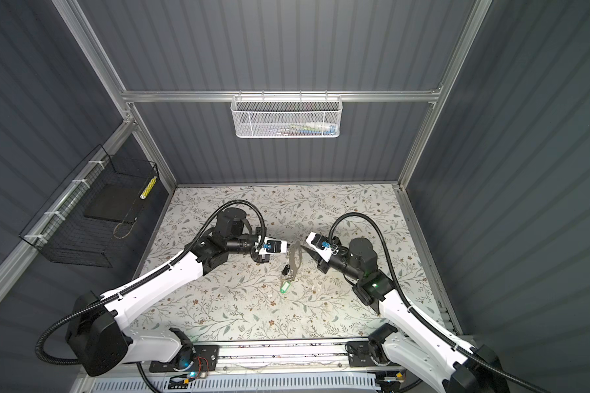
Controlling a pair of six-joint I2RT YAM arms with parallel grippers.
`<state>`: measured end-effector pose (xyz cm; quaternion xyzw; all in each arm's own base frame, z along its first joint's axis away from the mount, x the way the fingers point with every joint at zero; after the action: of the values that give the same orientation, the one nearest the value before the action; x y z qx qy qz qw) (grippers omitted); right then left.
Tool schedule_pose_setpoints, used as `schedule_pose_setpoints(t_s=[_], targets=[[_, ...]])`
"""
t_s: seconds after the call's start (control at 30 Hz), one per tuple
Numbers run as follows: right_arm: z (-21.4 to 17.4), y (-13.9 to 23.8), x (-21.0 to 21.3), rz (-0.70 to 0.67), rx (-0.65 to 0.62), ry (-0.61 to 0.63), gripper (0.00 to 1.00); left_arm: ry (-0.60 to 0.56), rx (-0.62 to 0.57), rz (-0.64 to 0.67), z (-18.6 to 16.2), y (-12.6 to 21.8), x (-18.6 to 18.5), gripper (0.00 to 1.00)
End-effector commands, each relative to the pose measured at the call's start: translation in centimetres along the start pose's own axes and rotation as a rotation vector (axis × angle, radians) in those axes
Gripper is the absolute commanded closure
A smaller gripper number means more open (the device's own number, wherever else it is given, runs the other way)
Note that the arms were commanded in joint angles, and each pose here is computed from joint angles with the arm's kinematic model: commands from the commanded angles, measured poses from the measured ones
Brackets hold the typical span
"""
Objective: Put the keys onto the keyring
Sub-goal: 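Release the ring with the right gripper and move it toward the keys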
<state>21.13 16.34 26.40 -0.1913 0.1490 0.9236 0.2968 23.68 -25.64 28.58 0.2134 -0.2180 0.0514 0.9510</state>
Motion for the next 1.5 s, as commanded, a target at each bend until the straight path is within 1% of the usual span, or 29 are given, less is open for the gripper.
schedule_pose_setpoints(t_s=[0.0, 0.13, 0.2, 0.3, 0.4, 0.47, 0.53, 0.6, 0.8, 0.87, 0.97, 1.1, 1.17, 1.23, 1.4, 1.47], targets=[[-0.4, 0.2, -0.1, 0.004, 0.104, -0.12, 0.65, 0.022, 0.019, 0.073, 0.0, 1.8, 1.1, 1.0], [-1.5, 0.0, 0.1, 0.004, 0.177, -0.235, 0.66, 0.101, 0.015, 0.133, -1.7, 3.4, 2.0, 1.0], [-2.0, -0.1, 0.7, 0.038, 0.208, -0.269, 0.67, 0.129, 0.018, 0.167, -2.5, 4.3, 2.3, 1.0], [-3.2, -0.5, 1.5, 0.083, 0.27, -0.299, 0.67, 0.161, 0.029, 0.21, -3.4, 5.5, 2.5, 1.0], [-4.1, -1.3, 2.6, 0.185, 0.328, -0.333, 0.69, 0.203, 0.03, 0.254, -4.5, 6.3, 2.5, 1.0], [-4.5, -1.9, 3.2, 0.238, 0.375, -0.33, 0.71, 0.229, 0.031, 0.284, -5.1, 6.7, 2.5, 1.0], [-4.9, -2.6, 3.8, 0.273, 0.428, -0.306, 0.71, 0.253, 0.043, 0.308, -5.9, 7.0, 2.4, 1.0], [-5.2, -3.5, 4.1, 0.291, 0.486, -0.324, 0.71, 0.28, 0.047, 0.33, -6.7, 7.3, 2.3, 1.0], [-5.3, -6.1, 4.7, 0.238, 0.675, -0.469, 0.72, 0.31, 0.044, 0.368, -8.6, 7.5, 1.3, 1.0], [-5.2, -6.9, 5.1, 0.223, 0.734, -0.538, 0.72, 0.313, 0.029, 0.385, -8.9, 7.4, 1.0, 1.0], [-5.6, -7.4, 5.8, 0.2, 0.86, -0.634, 0.71, 0.314, 0.031, 0.41, -9.4, 7.5, 0.6, 1.0], [-5.7, -8.1, 7.1, 0.204, 0.985, -0.691, 0.66, 0.31, 0.037, 0.432, -9.7, 7.7, 0.0, 1.0], [-6.2, -8.5, 7.7, 0.201, 1.046, -0.706, 0.63, 0.314, 0.021, 0.443, -9.6, 7.8, 0.0, 1.0], [-6.9, -8.9, 8.2, 0.2, 1.094, -0.714, 0.62, 0.313, 0.015, 0.447, -9.6, 7.8, 0.0, 1.0], [-7.9, -10.3, 8.8, 0.179, 1.171, -0.721, 0.59, 0.318, 0.0, 0.444, -9.7, 7.7, -0.3, 1.0], [-8.4, -10.8, 8.8, 0.151, 1.2, -0.726, 0.57, 0.323, -0.013, 0.438, -9.5, 7.8, -0.4, 1.0]])
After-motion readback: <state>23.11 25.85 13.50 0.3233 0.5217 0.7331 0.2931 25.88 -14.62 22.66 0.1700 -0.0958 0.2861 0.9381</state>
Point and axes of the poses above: each gripper's point midway between its finger pads, its own y axis back along the fingers, its own x axis along the line the jaws close on, z = x × y, the point moved 8 cm from there along y, back along the fingers, and after that the axes turned 10 degrees about y, right-handed, at the moved point
